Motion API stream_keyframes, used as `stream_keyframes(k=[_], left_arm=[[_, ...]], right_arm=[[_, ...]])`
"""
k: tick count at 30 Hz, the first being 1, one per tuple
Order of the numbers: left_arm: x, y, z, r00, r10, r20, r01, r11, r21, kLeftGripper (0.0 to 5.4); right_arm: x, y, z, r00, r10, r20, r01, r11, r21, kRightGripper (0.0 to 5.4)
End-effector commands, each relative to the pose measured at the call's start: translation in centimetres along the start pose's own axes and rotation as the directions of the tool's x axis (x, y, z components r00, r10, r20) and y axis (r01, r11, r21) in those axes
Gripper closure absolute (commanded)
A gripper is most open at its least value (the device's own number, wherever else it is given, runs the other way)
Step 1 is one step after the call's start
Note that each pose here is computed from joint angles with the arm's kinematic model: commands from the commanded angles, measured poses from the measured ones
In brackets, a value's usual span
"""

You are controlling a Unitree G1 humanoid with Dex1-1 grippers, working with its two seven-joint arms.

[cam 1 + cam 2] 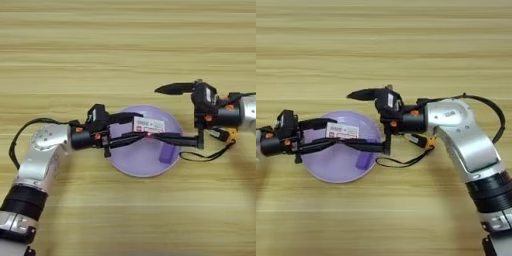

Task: Move the objects on the table

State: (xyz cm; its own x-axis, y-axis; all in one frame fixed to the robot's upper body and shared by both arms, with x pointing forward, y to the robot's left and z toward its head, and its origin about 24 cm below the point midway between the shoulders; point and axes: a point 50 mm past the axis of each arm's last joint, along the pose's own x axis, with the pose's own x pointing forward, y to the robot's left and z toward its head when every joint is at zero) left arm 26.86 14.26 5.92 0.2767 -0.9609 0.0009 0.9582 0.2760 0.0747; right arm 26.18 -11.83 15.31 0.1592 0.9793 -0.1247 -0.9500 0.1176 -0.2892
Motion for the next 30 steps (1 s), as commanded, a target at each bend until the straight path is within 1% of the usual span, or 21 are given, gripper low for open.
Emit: stream_keyframes(k=[1,6,10,13,15,17,21,22,25,30], left_arm=[[-0.5,0.9,-0.8,0.994,0.1,-0.038,-0.099,0.995,0.014,3.31],[-1.1,1.7,-2.0,0.966,0.251,-0.055,-0.252,0.968,-0.013,3.31],[-1.6,1.7,-3.0,0.95,0.299,-0.086,-0.302,0.953,-0.027,3.31],[-1.8,1.5,-3.5,0.944,0.31,-0.112,-0.315,0.949,-0.022,3.31],[-2.1,1.4,-3.8,0.94,0.314,-0.136,-0.318,0.948,-0.008,3.31],[-2.2,1.2,-4.1,0.938,0.304,-0.167,-0.304,0.952,0.026,3.31],[-2.3,0.5,-4.7,0.945,0.255,-0.206,-0.252,0.967,0.038,3.31],[-2.2,0.3,-4.7,0.95,0.235,-0.208,-0.231,0.972,0.04,3.02],[-2.1,-0.4,-4.6,0.964,0.182,-0.195,-0.176,0.983,0.046,2.68],[-2.1,-0.5,-4.4,0.97,0.176,-0.17,-0.171,0.984,0.045,2.27]], right_arm=[[-0.5,-0.6,0.8,0.999,-0.045,0.029,0.045,0.999,-0.005,0.0],[-1.0,-0.9,0.6,0.993,-0.112,0.05,0.111,0.994,0.011,0.0],[-1.5,-1.1,0.4,0.987,-0.15,0.059,0.149,0.989,0.025,0.0],[-1.8,-1.2,0.2,0.982,-0.175,0.064,0.174,0.984,0.032,0.0],[-1.9,-1.3,0.1,0.979,-0.19,0.069,0.187,0.981,0.04,0.0],[-2.0,-1.3,0.0,0.978,-0.197,0.07,0.194,0.98,0.045,0.0],[-2.1,-1.3,-0.2,0.976,-0.207,0.067,0.204,0.978,0.048,0.0],[-2.1,-1.3,-0.2,0.975,-0.209,0.068,0.206,0.977,0.049,0.0],[-2.2,-1.3,-0.2,0.975,-0.213,0.069,0.209,0.977,0.049,0.0],[-2.3,-1.4,-0.3,0.973,-0.217,0.072,0.214,0.975,0.052,0.0]])
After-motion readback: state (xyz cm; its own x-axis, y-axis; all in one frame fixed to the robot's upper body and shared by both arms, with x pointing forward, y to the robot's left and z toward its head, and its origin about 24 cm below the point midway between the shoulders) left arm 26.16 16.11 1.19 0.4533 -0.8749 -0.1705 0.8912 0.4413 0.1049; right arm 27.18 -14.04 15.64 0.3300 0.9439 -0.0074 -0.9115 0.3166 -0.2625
